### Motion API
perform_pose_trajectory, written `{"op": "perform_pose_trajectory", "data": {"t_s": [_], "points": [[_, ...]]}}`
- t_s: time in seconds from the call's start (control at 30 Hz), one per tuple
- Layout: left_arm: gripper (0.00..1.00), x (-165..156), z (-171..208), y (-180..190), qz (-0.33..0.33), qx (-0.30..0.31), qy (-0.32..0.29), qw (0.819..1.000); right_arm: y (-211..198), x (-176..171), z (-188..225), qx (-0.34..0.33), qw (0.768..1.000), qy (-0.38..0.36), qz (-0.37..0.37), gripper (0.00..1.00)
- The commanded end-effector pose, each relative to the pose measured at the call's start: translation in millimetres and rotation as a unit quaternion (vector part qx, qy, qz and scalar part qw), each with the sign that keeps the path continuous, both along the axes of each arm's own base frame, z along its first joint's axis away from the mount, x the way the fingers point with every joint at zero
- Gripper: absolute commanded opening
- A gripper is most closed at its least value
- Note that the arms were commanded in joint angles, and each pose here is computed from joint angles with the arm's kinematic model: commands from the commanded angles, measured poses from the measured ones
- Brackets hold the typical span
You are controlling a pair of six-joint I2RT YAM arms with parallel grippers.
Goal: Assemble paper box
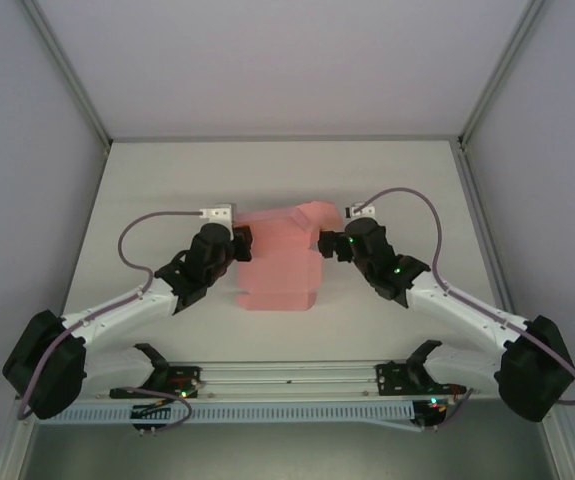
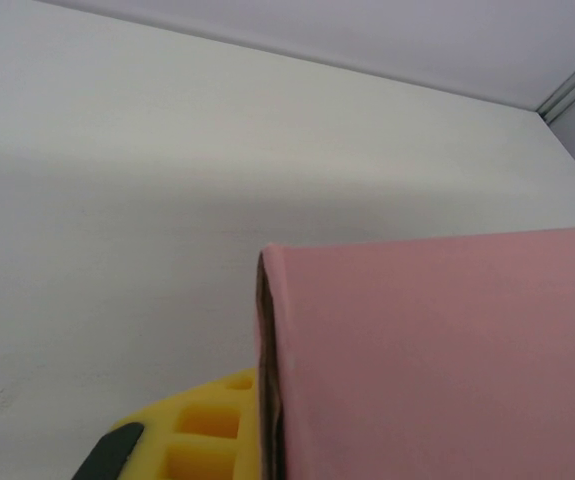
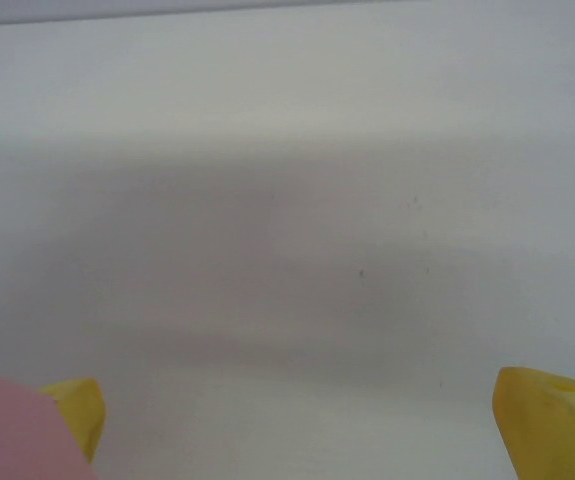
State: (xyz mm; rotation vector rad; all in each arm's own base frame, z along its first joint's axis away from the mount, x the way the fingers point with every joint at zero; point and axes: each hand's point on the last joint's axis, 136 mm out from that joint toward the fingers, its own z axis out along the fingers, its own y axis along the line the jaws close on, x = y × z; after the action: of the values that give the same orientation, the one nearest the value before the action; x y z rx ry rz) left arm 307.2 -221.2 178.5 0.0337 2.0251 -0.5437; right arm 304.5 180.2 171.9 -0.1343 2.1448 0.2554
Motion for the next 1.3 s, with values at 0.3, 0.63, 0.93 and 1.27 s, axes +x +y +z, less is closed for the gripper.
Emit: {"op": "perform_pose_trajectory", "data": {"t_s": [0.3, 0.63, 0.93, 1.27], "points": [[0.0, 0, 0, 1, 0.0, 0.005, 0.0, 1.0, 39, 5, 18, -0.085, 0.994, -0.026, 0.057, 1.0], [0.0, 0, -1, 2, 0.006, 0.003, 0.009, 1.0, 19, 17, 5, -0.259, 0.962, -0.009, -0.084, 1.0], [0.0, 0, -6, 12, 0.027, 0.021, 0.012, 0.999, 24, 16, 1, -0.281, 0.956, -0.009, -0.081, 1.0], [0.0, 0, -4, 25, 0.051, 0.016, 0.008, 0.999, -18, -20, 15, -0.19, 0.979, -0.013, -0.076, 1.0]]}}
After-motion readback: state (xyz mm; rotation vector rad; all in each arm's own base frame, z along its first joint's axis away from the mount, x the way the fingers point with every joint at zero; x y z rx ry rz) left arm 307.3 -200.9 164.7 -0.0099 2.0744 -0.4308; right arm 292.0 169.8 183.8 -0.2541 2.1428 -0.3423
